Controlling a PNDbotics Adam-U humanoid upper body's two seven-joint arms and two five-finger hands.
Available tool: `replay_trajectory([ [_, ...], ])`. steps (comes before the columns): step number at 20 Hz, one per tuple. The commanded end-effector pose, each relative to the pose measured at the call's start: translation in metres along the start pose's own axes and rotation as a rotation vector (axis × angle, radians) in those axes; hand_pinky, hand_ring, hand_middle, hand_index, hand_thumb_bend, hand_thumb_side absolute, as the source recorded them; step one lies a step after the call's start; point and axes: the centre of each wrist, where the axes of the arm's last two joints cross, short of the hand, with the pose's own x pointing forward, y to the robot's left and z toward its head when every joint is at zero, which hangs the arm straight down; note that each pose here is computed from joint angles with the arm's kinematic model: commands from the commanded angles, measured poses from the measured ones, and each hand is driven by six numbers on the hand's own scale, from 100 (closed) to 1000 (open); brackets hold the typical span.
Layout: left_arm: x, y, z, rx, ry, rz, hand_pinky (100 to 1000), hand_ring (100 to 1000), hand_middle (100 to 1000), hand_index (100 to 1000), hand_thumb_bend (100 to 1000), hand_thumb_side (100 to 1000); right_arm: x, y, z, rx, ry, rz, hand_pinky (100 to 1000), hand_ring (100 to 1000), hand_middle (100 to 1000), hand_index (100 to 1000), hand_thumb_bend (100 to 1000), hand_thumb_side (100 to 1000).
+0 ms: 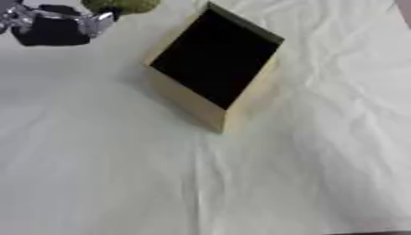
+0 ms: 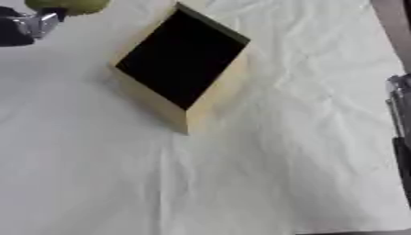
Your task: Pick up objects on the table and place them in the box.
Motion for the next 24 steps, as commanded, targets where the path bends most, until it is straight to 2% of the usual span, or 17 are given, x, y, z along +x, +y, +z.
replay_trajectory([
  [1, 0.004, -0.003, -0.019, -0.007, -0.049, -0.024, 332, 254, 179, 461, 204, 100, 0.008, -0.003, -0.008, 0.004, -0.04, -0.005, 825, 711, 697, 847, 386, 622],
  [6, 0.012, -0.015, -0.042, -0.019, -0.091, -0.002, 330, 250, 173, 458, 203, 100, 0.009, -0.001, -0.008, 0.003, -0.042, -0.015, 825, 711, 697, 847, 386, 622],
  [14, 0.02, -0.046, -0.067, -0.108, -0.111, 0.017, 346, 259, 180, 471, 212, 100, 0.009, 0.001, -0.008, -0.002, -0.041, -0.025, 825, 711, 697, 846, 387, 622],
  [19, 0.02, -0.063, -0.074, -0.165, -0.103, 0.024, 377, 286, 203, 496, 235, 100, 0.009, 0.001, -0.008, -0.003, -0.039, -0.028, 825, 710, 697, 846, 388, 621],
  [24, 0.019, -0.075, -0.073, -0.221, -0.09, 0.044, 461, 355, 275, 567, 272, 100, 0.008, 0.001, -0.008, -0.007, -0.036, -0.027, 825, 710, 697, 846, 389, 621],
])
